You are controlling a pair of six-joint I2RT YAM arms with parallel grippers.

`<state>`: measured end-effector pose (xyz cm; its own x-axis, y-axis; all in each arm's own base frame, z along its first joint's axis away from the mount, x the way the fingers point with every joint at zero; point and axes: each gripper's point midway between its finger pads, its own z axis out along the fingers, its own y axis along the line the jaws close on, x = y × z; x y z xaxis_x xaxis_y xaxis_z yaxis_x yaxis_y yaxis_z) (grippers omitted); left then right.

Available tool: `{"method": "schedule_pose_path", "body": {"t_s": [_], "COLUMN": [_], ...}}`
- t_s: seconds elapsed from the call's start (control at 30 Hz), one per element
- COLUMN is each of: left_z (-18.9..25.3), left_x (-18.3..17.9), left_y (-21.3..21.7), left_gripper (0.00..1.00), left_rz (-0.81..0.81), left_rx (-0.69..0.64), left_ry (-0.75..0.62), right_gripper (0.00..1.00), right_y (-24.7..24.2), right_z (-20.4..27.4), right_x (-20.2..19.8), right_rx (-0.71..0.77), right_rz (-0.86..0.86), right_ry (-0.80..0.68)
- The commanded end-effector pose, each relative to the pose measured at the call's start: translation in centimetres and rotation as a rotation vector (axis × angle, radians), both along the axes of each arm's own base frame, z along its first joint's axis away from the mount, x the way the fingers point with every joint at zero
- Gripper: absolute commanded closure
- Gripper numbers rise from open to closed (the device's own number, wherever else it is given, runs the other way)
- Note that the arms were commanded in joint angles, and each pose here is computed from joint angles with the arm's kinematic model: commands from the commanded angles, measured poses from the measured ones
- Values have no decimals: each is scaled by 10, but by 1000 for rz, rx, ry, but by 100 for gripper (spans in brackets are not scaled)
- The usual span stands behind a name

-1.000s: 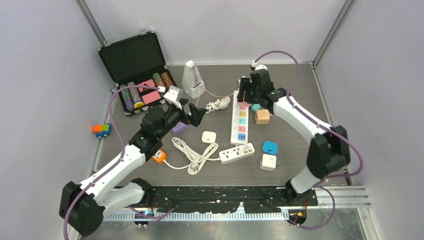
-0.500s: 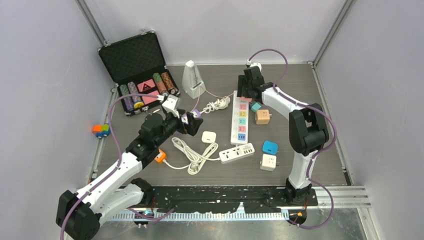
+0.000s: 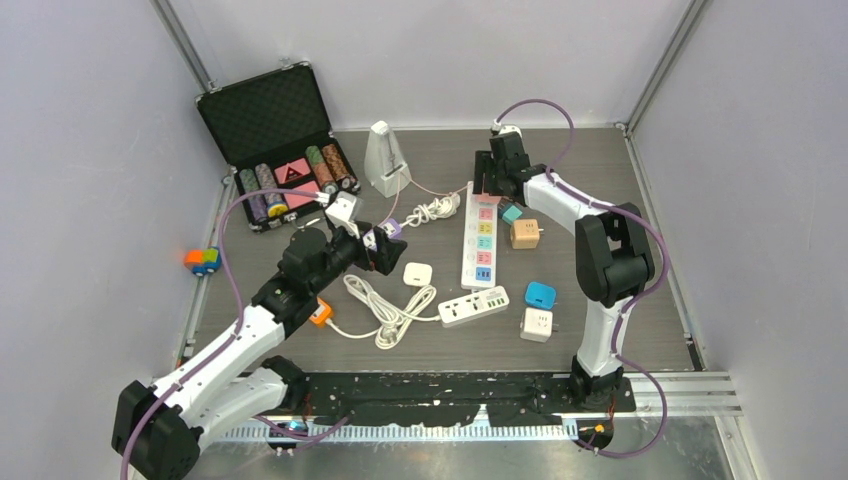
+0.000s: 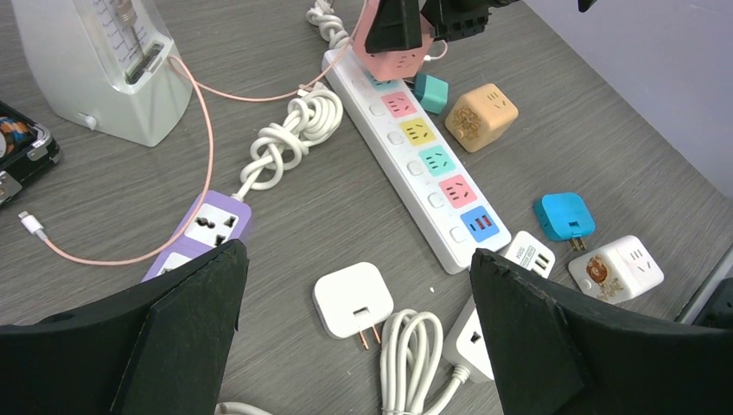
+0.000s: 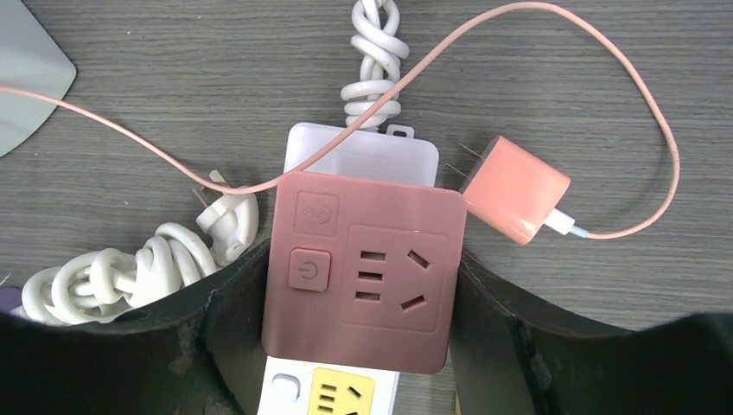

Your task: Insert the plug

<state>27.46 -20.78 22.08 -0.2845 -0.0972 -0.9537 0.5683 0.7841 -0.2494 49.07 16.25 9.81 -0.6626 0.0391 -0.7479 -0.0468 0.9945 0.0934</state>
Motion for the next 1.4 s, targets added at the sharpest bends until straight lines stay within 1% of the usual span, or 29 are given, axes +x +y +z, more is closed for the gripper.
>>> {"method": "schedule_pose_path", "body": {"t_s": [0.0, 0.23, 0.43, 0.6, 0.83, 1.17, 1.37], "left_z": [8, 6, 5, 6, 6, 5, 7], "left_x": [-3, -3, -4, -4, -4, -4, -4], "left_y": [-2, -1, -1, -1, -1, -1, -1], "left_gripper": [0, 0, 0, 0, 0, 0, 0], "left_rz": [-17, -17, -19, -18, -18, -18, -20], "left_rx": [-18, -13, -13, -14, -14, -13, -14], "left_ry": [-9, -5, -1, -2, -2, 2, 0], "right_gripper": [95, 95, 95, 95, 95, 95, 95], "right_y": [5, -8, -10, -6, 0, 7, 4], "right_z": [26, 21, 25, 26, 12, 5, 16], "right_x": [11, 5, 5, 10, 16, 7, 4], "right_rx": [35, -49, -69, -66, -54, -25, -34], "right_rz": [22, 14, 18, 36, 50, 86, 80], "right_ry": [-66, -23, -8, -11, -2, 34, 40]}}
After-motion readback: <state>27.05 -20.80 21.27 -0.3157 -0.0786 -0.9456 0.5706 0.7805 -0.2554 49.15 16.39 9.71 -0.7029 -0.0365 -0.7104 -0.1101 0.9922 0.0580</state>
